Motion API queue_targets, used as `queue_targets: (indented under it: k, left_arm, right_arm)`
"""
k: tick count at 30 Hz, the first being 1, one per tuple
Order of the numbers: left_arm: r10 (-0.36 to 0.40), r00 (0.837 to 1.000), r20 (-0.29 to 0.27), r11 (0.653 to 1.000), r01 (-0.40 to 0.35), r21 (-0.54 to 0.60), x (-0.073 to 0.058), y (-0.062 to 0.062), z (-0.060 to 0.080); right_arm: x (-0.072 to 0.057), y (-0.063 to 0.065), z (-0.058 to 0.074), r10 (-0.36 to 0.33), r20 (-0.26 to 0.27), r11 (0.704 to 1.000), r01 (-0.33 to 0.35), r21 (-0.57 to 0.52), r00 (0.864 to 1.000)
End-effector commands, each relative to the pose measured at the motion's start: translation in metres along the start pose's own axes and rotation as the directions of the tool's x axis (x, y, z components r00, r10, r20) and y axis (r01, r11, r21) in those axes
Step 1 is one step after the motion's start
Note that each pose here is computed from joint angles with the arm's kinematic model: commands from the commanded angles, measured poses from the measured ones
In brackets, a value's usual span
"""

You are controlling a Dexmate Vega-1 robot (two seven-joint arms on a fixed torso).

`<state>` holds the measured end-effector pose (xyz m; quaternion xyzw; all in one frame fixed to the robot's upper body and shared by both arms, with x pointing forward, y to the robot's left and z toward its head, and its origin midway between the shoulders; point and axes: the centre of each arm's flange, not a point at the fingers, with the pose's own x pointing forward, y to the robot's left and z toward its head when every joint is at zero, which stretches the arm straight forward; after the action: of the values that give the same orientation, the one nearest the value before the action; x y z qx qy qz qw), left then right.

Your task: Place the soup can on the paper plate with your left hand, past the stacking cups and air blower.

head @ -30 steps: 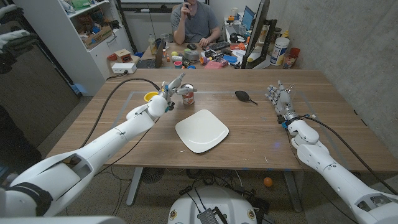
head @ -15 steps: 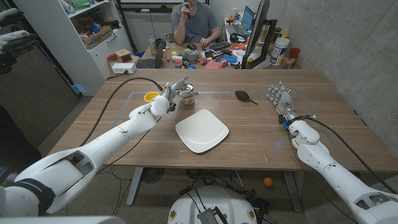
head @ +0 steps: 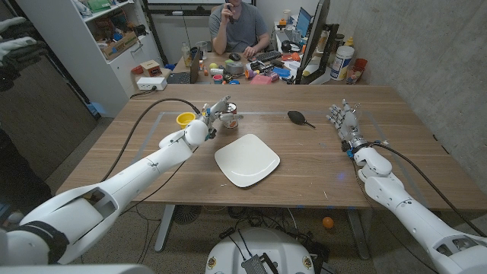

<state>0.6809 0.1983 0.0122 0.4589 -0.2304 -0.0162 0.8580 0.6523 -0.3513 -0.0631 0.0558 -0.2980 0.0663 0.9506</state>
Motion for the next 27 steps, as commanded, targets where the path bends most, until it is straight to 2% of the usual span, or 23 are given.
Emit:
queue_targets:
  k: [1,8,14,18,27]
  left_arm:
    - [-0.064,0.998,-0.016,0.995,0.062,-0.083,0.0009,-0.0203,-0.0096]
    - [-0.123,0.992,-0.013,0.986,0.120,-0.111,0.0065,-0.0276,-0.0100]
    - [-0.154,0.988,-0.017,0.979,0.150,-0.135,0.0103,-0.0289,-0.0092]
    - [-0.141,0.989,-0.038,0.979,0.133,-0.155,0.0108,-0.0295,-0.0095]
    - [-0.042,0.996,-0.078,0.982,0.027,-0.186,0.0061,-0.0272,-0.0096]
  right_arm:
    - [-0.0014,-0.0028,0.0023,-0.006,-0.004,1.000,0.006,-0.006,1.000]
    - [-0.0017,-0.0037,0.0044,-0.009,-0.001,1.000,0.009,-0.011,1.000]
    - [-0.0023,-0.0054,0.0056,-0.014,0.002,1.000,0.014,-0.012,1.000]
    - [-0.0027,-0.0059,0.0058,-0.018,0.003,1.000,0.018,-0.013,1.000]
    - [-0.0034,-0.0069,0.0044,-0.019,0.003,1.000,0.019,-0.013,1.000]
